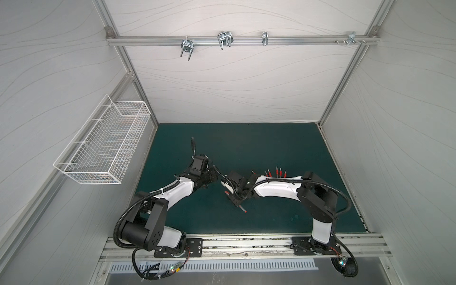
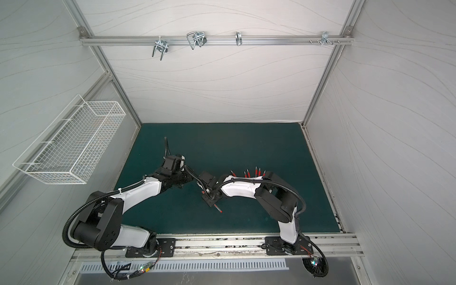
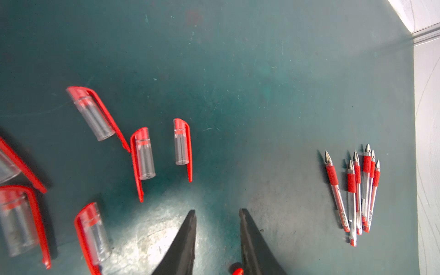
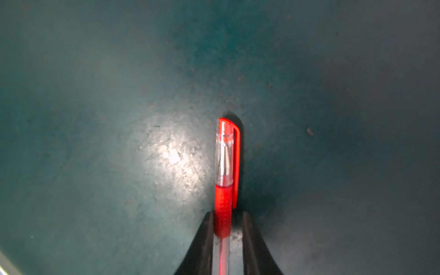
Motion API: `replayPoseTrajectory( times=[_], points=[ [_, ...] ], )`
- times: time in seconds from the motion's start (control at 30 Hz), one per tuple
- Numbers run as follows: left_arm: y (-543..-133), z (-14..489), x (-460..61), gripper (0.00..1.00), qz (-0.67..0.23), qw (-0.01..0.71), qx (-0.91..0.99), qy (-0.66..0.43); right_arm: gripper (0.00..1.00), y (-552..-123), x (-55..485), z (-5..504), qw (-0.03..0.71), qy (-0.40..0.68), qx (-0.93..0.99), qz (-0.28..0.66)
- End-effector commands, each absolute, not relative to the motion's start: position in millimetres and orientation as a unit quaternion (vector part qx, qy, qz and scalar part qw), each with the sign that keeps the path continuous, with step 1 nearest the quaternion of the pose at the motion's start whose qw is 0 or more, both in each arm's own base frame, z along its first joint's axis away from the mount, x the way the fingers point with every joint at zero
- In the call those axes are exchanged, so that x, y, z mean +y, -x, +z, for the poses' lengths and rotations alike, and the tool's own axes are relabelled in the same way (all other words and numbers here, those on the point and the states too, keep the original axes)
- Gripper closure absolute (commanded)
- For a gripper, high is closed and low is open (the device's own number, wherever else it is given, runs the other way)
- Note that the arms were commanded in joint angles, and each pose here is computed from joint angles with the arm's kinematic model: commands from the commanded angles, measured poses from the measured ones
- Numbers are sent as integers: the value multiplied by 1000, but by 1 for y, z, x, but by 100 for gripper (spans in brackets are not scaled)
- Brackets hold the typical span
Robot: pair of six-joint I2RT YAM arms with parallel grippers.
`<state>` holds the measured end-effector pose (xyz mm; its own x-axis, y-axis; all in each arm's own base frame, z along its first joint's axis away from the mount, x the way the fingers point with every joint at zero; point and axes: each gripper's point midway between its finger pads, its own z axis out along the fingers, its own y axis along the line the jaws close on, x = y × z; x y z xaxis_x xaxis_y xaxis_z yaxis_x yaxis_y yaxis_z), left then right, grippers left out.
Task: Remove pen caps from pens
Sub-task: Pick up the pen from the bottom-center of the table.
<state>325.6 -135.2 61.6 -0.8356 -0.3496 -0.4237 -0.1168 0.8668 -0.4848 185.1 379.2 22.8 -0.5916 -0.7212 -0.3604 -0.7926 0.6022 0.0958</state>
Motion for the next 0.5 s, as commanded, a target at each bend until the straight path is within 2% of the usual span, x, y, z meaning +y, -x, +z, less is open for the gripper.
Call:
replayPoseTrajectory(
  times=[0.0, 0.1, 0.23, 0.47],
  points=[
    [-339, 75, -139, 68, -239, 271, 923, 129, 77, -180, 373, 13, 123, 437, 885, 100],
    [-339, 76, -138, 68, -242, 273, 922, 131, 82, -180, 372, 9, 115, 438, 887, 94],
    [-338, 81, -143, 67, -260, 278, 916, 126, 94, -185, 369, 18, 130, 430, 889, 93],
    [-339, 115, -165, 66, -348, 329, 873, 90, 99, -215, 338, 59, 183, 354, 904, 154]
  ],
)
